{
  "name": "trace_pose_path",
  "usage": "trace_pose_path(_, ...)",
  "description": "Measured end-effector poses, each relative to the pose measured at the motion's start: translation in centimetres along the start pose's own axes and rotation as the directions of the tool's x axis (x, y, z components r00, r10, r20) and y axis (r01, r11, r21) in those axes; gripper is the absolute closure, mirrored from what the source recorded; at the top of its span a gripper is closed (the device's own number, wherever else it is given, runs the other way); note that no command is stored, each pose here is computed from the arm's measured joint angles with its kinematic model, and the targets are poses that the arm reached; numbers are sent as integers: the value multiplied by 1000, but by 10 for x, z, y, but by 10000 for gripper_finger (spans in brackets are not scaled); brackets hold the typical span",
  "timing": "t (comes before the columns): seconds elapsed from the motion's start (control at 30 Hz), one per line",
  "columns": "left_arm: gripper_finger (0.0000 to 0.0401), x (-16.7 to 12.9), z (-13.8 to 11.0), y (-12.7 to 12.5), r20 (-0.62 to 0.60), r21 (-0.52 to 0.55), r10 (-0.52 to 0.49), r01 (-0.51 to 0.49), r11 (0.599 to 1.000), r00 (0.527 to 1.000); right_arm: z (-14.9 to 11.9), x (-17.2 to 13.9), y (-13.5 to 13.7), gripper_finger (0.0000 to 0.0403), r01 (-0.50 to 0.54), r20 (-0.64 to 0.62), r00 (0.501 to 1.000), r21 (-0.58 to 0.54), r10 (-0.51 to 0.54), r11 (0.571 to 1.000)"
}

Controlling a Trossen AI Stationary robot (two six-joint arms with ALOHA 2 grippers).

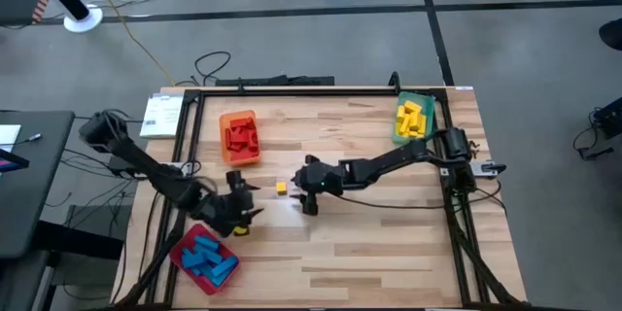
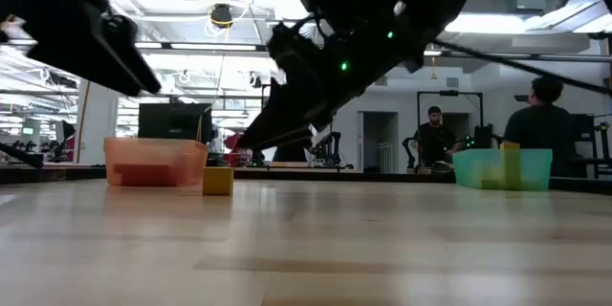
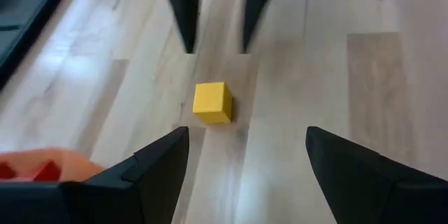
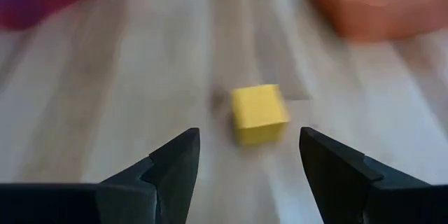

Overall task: Sort blocks
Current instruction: Put the yellow wooden block into the green bin

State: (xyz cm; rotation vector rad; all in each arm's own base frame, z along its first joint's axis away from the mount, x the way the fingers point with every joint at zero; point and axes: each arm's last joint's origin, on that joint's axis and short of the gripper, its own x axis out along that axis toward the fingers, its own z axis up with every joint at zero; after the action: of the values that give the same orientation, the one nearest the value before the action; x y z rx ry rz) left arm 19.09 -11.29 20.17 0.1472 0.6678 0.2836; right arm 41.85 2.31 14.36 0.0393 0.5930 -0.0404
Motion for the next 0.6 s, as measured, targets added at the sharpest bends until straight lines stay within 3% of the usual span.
trace_pose_path(0.17,118,39,7,11,-89,14,-44,45,999,995,-9,-6,22,143,-33,-102,994,-8,32,999)
trace_pose_path(0.3,118,68,2,20,-163,10,13,-12,1000,986,-17,-11,32,143,6,-186,982,-6,-7,1000)
trace_pose_path(0.37,118,78,0,23,-192,7,-10,12,1000,981,-20,-13,36,143,15,-204,979,-14,-18,1000)
trace_pose_path(0.47,118,91,1,22,-186,-21,-99,97,995,977,-23,-14,41,143,17,-224,974,-28,-23,999)
trace_pose_path(0.6,118,105,2,23,-167,-45,-111,105,993,980,-24,-15,45,143,12,-230,973,-35,-19,999)
